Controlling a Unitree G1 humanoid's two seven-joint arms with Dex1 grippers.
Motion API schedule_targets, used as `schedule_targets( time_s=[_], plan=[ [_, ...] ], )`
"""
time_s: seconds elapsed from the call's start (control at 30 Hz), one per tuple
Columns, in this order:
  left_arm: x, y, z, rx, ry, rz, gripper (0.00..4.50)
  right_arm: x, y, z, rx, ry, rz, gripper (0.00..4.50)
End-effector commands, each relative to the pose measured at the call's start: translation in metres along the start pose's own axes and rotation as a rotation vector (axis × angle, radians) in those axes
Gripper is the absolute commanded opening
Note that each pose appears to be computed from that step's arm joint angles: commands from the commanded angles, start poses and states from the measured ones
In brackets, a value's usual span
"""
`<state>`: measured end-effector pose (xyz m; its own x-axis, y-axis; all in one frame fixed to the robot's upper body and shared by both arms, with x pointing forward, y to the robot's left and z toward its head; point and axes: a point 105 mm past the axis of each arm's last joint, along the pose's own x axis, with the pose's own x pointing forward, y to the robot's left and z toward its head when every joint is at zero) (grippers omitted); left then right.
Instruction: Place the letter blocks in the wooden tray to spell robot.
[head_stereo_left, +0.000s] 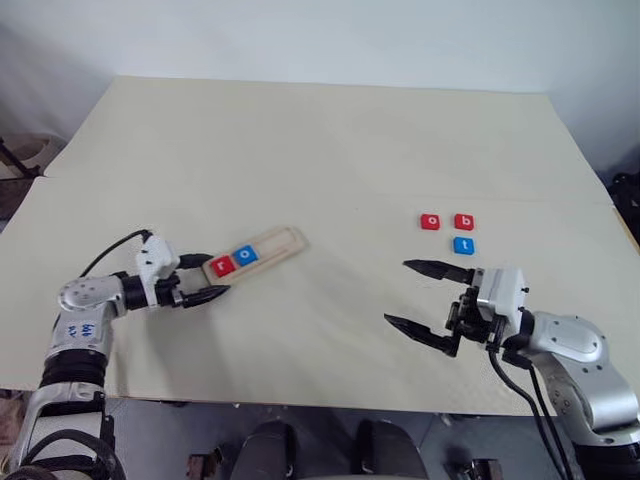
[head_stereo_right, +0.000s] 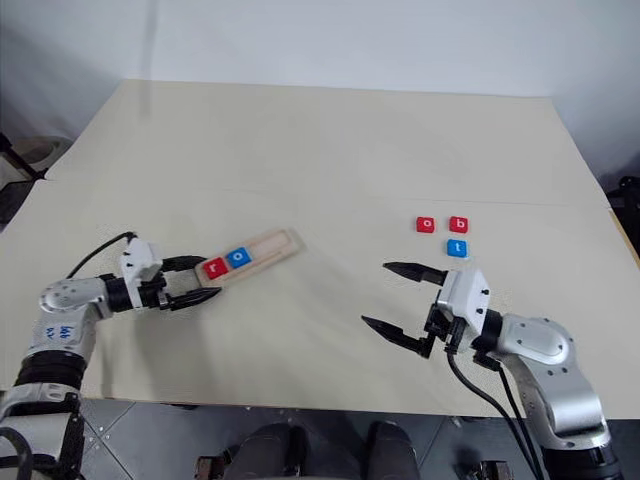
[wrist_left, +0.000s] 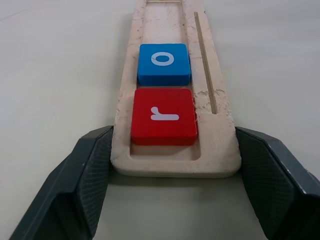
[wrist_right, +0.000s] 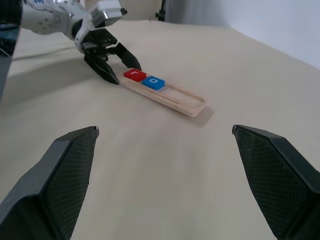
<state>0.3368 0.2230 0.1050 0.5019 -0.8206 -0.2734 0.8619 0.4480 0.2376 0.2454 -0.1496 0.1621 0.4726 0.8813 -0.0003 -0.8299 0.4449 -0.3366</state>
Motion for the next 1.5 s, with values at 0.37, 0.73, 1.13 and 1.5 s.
schedule_targets(
  time_s=[0.37,0.73,1.13,1.5],
  plan=[
    [0.091,-0.039,0.042,0.209,0.0,-0.374,3.39,-0.064,0.015,-0.006,0.023,0.148,-0.167,4.5],
    [0.12,-0.037,0.047,0.236,0.026,-0.407,3.39,-0.082,0.023,-0.011,0.05,0.197,-0.242,4.5],
    [0.12,-0.033,0.056,0.186,-0.033,-0.423,4.41,-0.079,0.023,-0.015,0.064,0.185,-0.252,4.5],
    [0.067,-0.007,0.061,0.193,-0.219,-0.24,4.46,-0.104,0.01,-0.018,0.076,0.159,-0.545,4.5]
  ],
)
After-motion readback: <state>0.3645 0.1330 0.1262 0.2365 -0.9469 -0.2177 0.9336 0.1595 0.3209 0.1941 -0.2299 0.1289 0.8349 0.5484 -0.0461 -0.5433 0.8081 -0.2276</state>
